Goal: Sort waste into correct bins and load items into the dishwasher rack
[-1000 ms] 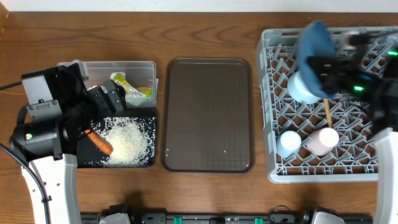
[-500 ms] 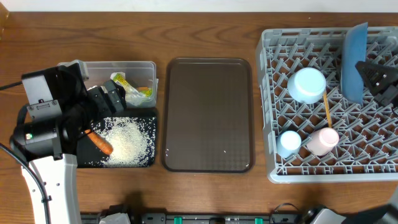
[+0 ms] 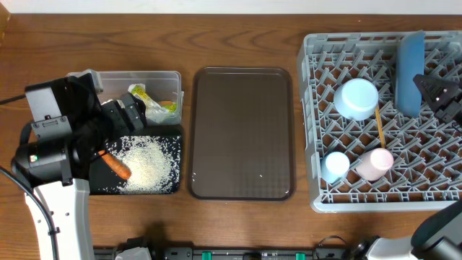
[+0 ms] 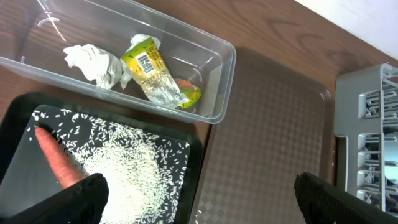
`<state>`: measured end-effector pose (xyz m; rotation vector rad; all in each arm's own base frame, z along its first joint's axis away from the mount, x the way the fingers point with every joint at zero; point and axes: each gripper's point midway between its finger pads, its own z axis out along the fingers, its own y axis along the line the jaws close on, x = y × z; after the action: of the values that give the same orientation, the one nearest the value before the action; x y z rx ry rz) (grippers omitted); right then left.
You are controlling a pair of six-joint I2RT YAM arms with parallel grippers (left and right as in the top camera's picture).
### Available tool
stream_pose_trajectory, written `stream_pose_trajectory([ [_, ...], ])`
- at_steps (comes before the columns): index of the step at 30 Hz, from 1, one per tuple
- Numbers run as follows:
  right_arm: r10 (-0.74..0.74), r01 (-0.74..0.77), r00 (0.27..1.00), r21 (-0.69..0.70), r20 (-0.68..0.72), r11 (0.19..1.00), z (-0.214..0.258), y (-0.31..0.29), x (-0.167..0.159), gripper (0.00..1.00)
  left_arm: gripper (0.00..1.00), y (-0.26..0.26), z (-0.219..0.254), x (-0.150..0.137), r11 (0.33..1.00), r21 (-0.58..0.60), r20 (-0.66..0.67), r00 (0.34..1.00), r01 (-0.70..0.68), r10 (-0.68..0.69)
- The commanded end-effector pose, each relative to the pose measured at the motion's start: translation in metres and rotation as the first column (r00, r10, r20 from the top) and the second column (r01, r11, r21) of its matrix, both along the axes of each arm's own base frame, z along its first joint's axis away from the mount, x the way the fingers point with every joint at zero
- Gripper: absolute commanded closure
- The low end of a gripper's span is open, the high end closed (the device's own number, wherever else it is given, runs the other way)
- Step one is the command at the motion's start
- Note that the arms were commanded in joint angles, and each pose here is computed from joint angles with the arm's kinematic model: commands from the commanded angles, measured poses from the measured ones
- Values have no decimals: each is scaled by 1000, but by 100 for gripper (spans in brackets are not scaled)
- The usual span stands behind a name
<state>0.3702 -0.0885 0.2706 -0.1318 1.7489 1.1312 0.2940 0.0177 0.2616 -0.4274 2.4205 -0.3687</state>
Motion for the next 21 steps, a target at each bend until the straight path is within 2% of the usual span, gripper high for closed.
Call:
stream_pose_trajectory([
  [1, 33, -33, 997, -1, 67, 999, 3, -2, 0, 99, 2, 4, 1, -1, 1000, 18, 2, 1000, -3, 3],
  [10, 41, -40, 997, -6, 72, 999, -12, -6, 9, 99, 2, 4, 1, -1, 1000, 18, 2, 1000, -3, 3],
  [21, 160, -153, 978, -63, 134, 986, -7, 34, 24, 99, 2, 3, 1, -1, 1000, 18, 2, 1000, -3, 3],
])
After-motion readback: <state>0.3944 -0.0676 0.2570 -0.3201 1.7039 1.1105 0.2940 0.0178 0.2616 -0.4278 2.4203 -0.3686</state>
